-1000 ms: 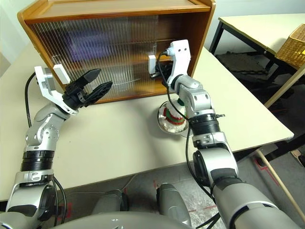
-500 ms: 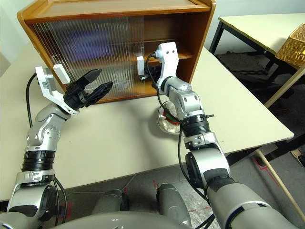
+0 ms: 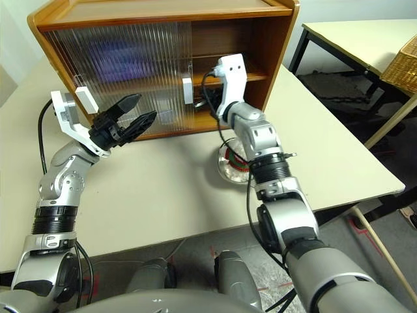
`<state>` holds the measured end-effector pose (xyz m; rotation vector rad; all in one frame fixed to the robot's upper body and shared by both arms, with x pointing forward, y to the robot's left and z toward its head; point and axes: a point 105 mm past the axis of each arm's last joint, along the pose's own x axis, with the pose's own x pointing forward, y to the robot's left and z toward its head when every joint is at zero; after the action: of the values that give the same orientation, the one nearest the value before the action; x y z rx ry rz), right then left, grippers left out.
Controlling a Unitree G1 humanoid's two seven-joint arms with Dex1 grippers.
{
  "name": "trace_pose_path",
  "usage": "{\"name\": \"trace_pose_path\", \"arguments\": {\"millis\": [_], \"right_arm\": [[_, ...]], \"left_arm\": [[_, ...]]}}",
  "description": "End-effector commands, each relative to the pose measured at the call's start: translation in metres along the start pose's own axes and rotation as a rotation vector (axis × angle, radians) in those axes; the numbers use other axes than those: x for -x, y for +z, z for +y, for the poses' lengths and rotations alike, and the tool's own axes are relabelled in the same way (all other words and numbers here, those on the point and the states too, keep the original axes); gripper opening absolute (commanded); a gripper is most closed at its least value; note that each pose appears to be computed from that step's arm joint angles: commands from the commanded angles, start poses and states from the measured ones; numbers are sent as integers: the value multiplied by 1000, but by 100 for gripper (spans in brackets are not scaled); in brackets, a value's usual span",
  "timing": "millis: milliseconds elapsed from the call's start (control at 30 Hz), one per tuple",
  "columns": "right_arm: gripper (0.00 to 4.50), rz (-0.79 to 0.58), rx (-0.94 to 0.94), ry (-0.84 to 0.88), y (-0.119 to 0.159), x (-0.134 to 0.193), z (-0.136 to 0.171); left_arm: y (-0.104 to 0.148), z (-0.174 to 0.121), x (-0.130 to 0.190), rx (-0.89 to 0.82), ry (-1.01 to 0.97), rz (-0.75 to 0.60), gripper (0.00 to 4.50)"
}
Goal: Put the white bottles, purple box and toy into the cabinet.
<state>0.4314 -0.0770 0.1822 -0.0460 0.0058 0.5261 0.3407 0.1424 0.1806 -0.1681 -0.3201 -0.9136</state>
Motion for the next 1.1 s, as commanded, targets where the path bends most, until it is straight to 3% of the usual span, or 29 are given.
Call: {"name": "trace_pose_path", "arguments": {"millis": [33,167,267,433,467,567,633,1100], "right_arm": [[2,-47,84,-28,11,14,-13],[2,-76,118,-31,18,31,-19],[71,-158,138,-7,35,57,-18],[251,-210,149,-10,44,93,-19],[284,-223,132,52,42,104,-10],[400,-231,98,120,24,134,2],[446,-201,63,118,7,147,5],[446,-79,-44,57,-53,181,14]], "left_arm": [[-4,-6,-8,5,-31,6,450],[-6,-8,-12,15,-48,8,450],[-7,-7,-13,19,-53,12,450],[-8,-6,-12,22,-57,17,450],[-9,-6,-12,22,-58,18,450],[-10,-6,-11,27,-58,20,450],[-11,-6,-11,29,-60,25,450],[-10,-3,-5,23,-58,37,450]]}}
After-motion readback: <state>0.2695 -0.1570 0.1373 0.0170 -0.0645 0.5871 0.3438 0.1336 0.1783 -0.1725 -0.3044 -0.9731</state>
